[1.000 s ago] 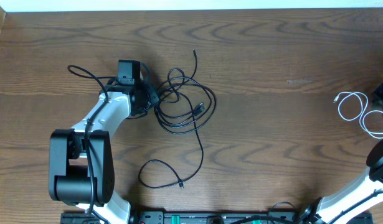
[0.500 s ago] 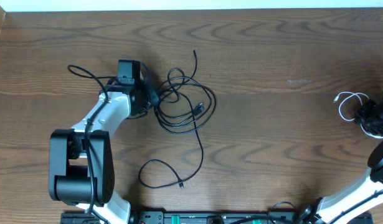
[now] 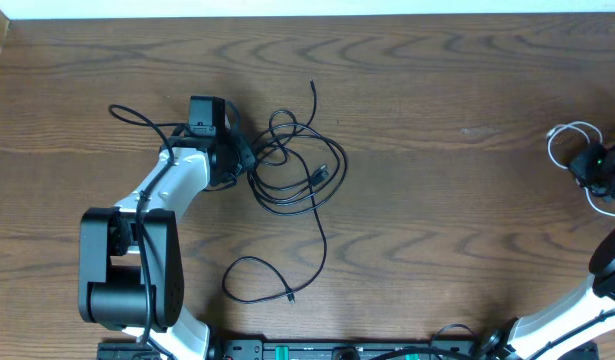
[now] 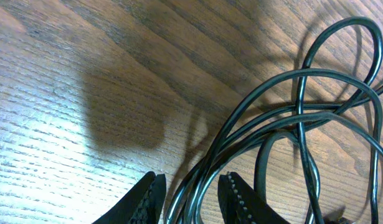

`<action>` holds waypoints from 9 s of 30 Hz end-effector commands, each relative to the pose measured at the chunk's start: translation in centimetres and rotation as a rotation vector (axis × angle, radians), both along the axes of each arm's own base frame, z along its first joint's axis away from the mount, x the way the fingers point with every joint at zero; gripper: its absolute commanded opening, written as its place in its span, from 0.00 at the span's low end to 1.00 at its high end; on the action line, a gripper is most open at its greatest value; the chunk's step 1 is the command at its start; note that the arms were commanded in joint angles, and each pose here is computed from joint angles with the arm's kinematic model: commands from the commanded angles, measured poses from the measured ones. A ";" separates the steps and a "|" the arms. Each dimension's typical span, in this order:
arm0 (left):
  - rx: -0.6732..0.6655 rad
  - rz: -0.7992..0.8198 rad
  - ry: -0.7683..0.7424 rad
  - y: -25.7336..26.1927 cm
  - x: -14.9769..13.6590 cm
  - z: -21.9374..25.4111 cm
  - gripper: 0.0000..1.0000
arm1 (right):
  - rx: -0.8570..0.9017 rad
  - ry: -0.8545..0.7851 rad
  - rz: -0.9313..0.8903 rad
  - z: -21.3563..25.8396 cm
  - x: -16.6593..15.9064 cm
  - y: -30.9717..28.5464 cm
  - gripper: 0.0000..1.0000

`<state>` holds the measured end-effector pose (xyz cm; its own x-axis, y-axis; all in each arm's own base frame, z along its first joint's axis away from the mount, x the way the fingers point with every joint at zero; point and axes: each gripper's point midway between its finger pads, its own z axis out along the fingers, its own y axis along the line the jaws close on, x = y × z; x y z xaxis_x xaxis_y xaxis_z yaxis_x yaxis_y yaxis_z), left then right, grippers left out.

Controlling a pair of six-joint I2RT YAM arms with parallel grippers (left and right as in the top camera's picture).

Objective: Untangle cables

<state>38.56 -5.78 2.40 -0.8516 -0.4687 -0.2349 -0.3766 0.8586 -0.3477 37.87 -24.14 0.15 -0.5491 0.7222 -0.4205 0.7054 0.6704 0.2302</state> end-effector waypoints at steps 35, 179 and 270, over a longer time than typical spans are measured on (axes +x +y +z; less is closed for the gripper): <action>-0.005 -0.011 0.006 -0.2 -0.1 -0.3 0.33 | -0.188 -0.077 -0.060 17.3 -3.7 0.2 0.99; -0.505 -0.673 -0.346 -11.1 -0.9 7.7 0.86 | 0.292 -0.084 1.058 4.8 -6.4 45.7 0.81; 0.118 -0.015 -0.033 1.2 0.4 0.2 0.53 | 0.259 0.037 0.825 -2.0 -4.1 42.0 0.65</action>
<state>38.90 -4.58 2.23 -0.8542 -0.4169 -0.3107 -0.3502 0.9030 -0.2489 36.22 17.90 1.34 -0.9259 0.1902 -0.3264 -0.0023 0.8611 0.5085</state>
